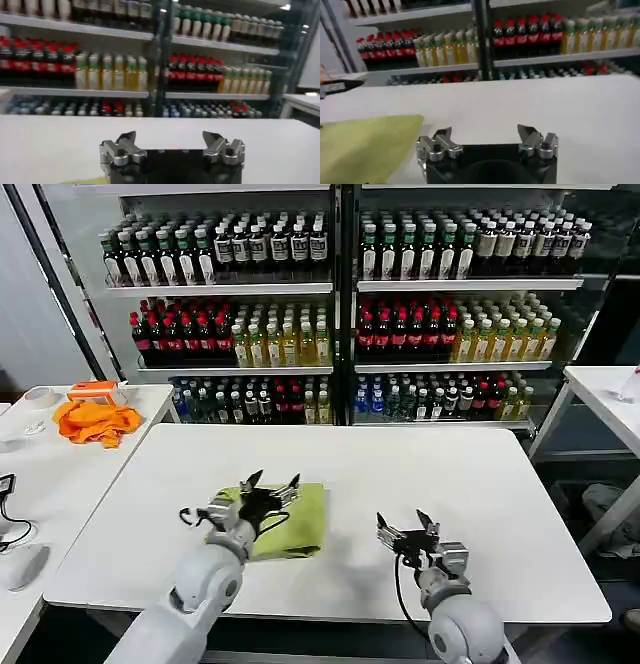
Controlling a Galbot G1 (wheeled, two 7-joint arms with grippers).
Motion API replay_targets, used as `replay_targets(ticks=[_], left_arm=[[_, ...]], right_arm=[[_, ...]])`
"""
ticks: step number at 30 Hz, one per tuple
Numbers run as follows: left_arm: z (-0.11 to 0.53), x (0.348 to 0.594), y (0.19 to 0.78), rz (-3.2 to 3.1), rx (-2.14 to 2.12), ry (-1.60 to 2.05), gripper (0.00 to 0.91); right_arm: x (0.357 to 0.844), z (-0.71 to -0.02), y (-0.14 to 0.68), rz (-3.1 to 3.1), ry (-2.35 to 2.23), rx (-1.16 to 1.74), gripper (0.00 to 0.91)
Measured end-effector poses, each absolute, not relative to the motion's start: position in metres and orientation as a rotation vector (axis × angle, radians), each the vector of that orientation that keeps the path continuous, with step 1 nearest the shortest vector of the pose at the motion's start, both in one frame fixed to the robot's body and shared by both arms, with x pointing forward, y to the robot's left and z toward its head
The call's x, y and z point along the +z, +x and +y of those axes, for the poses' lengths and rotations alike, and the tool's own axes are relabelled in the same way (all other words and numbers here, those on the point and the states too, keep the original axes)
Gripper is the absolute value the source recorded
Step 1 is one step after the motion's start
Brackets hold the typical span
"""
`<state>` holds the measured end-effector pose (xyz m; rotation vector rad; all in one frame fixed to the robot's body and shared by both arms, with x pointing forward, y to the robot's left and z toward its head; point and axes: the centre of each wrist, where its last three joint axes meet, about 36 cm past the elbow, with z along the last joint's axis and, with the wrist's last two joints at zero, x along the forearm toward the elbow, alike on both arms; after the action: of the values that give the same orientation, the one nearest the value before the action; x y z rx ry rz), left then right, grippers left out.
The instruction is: Fold and organize the clothes.
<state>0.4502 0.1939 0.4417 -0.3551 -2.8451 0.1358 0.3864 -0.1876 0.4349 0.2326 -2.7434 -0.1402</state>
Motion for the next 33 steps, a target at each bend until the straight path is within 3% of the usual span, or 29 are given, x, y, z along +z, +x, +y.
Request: replay_targets(ticks=[15, 31, 33], left_arm=[[0.241, 0.442, 0.398, -2.894, 0.225, -0.127, 0.907], [0.251, 0.437, 0.375, -2.888, 0.239, -0.062, 0.907], [0.251, 0.436, 0.376, -2.891, 0.241, -0.058, 0.907]], right_arm=[[0.430, -0.106, 0.442, -2.606, 0.375, -0.374, 0.907], [0.412, -0.059, 0.473, -2.526, 0.379, -0.383, 0.907], [0.410, -0.056, 0.475, -2.519, 0.373, -0.384, 0.836]])
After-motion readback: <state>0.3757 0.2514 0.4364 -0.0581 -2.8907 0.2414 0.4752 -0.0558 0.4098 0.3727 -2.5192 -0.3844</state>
